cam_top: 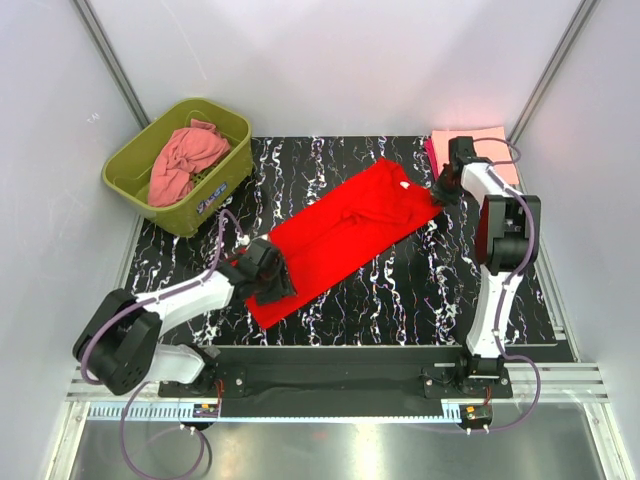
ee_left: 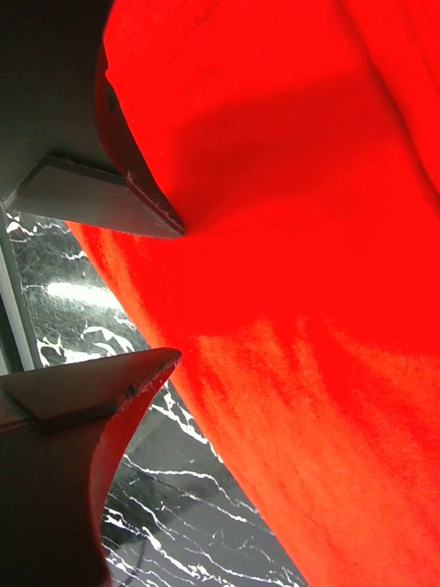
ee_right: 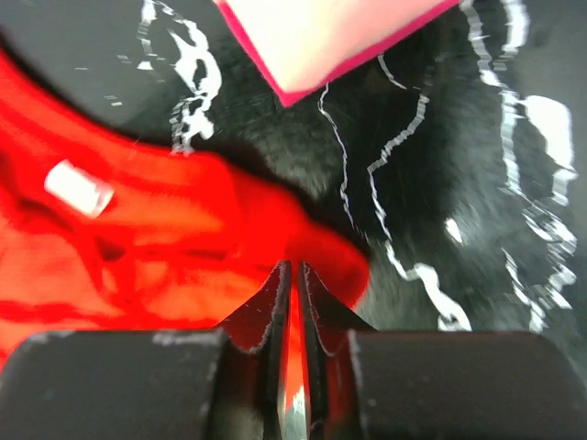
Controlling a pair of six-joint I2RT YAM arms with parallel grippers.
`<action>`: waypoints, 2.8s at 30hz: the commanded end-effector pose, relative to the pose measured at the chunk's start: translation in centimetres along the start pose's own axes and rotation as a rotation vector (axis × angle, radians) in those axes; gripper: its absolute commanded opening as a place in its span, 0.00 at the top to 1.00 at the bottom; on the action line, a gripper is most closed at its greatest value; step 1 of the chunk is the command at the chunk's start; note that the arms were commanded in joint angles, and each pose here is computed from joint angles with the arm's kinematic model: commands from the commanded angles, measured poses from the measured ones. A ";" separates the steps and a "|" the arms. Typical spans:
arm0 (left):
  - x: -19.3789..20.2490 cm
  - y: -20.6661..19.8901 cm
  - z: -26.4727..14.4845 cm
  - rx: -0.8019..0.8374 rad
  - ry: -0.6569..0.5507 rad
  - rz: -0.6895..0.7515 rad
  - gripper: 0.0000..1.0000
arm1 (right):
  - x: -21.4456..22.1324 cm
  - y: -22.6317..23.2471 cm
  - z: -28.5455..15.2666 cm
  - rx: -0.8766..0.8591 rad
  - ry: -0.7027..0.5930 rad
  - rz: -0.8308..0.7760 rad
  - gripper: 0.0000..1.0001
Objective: Fold and stack the t-shirts
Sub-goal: Fold the tshirt
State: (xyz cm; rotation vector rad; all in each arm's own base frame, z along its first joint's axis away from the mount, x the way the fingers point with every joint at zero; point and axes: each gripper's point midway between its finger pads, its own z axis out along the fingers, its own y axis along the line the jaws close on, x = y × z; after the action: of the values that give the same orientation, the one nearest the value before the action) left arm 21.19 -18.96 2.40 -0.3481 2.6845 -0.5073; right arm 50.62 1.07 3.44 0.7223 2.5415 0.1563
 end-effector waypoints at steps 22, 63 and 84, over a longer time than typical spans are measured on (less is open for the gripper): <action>-3.7 -3.5 -5.4 0.102 -0.028 0.070 0.33 | -8.2 6.8 -1.0 -0.139 -0.140 -0.177 0.72; -9.6 6.9 1.4 -0.155 0.014 -0.215 0.34 | 12.3 12.9 -6.4 -0.133 0.072 -0.257 0.59; -7.5 6.6 -6.6 -0.128 -0.201 -0.248 0.32 | 3.0 8.5 0.9 -0.057 0.027 -0.086 0.70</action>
State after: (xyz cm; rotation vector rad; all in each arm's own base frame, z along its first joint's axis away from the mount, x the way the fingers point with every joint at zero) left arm 22.14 -9.58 4.39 -0.7810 2.6012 -0.3921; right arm 50.97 11.10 2.74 0.5592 2.5918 0.2803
